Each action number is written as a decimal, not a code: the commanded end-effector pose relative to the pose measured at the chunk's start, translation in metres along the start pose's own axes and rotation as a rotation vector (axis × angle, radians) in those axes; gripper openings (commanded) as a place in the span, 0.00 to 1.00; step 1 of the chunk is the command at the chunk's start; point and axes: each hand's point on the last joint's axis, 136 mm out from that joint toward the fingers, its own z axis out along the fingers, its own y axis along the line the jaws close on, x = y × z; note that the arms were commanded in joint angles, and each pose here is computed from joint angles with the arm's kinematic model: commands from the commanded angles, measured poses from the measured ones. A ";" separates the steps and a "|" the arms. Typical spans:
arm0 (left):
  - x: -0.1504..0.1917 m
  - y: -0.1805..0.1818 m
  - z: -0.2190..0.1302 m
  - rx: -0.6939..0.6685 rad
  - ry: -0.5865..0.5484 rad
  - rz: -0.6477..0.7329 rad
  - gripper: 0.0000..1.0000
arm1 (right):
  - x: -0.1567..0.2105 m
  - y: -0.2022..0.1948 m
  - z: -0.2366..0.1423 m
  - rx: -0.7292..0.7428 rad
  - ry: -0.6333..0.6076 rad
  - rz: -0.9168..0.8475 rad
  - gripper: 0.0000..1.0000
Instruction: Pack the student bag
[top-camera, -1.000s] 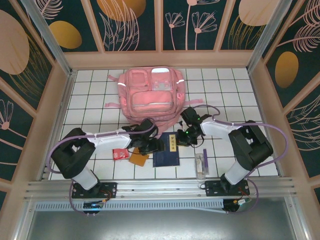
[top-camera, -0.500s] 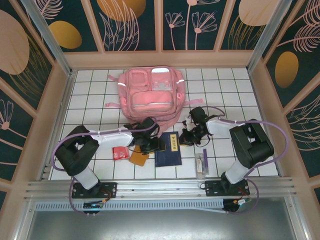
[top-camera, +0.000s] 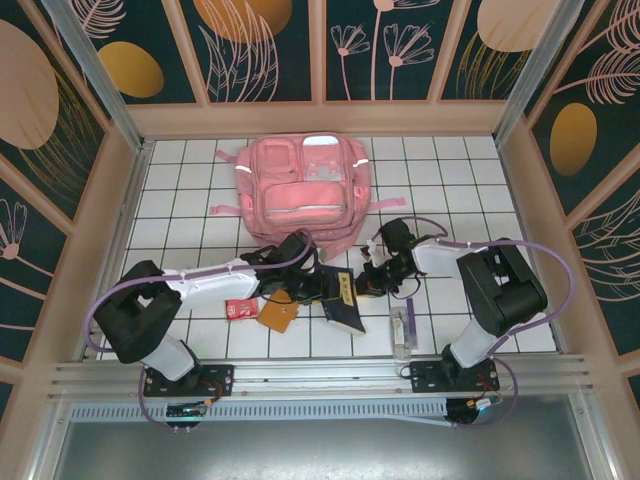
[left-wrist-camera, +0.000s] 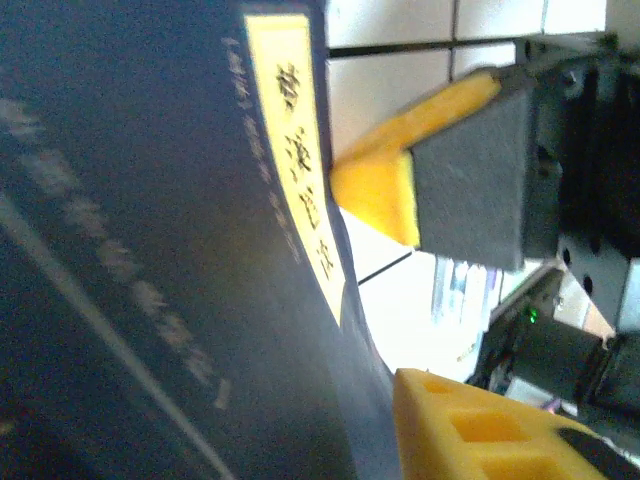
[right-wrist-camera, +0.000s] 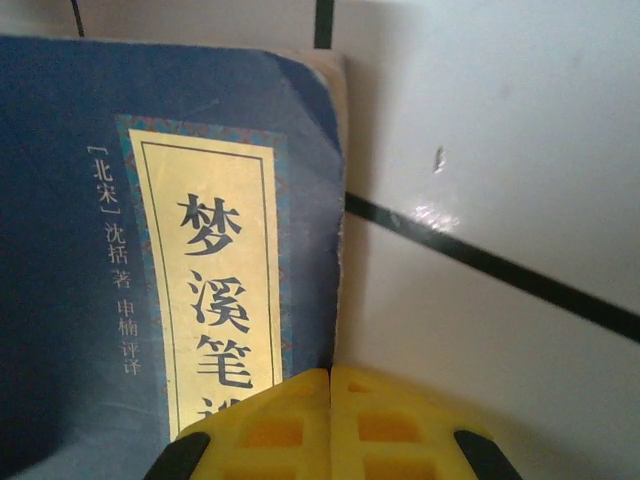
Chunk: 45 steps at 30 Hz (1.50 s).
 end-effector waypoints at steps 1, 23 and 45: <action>-0.014 0.006 0.004 -0.064 -0.055 -0.025 0.30 | 0.013 0.006 0.006 -0.030 0.041 -0.005 0.01; -0.102 -0.066 -0.149 0.223 -0.489 -0.264 0.00 | -0.025 0.146 -0.125 -0.248 -0.616 0.147 0.79; -0.112 -0.059 -0.131 0.397 -0.412 -0.437 0.24 | -0.079 0.164 -0.147 -0.607 -0.759 0.824 0.05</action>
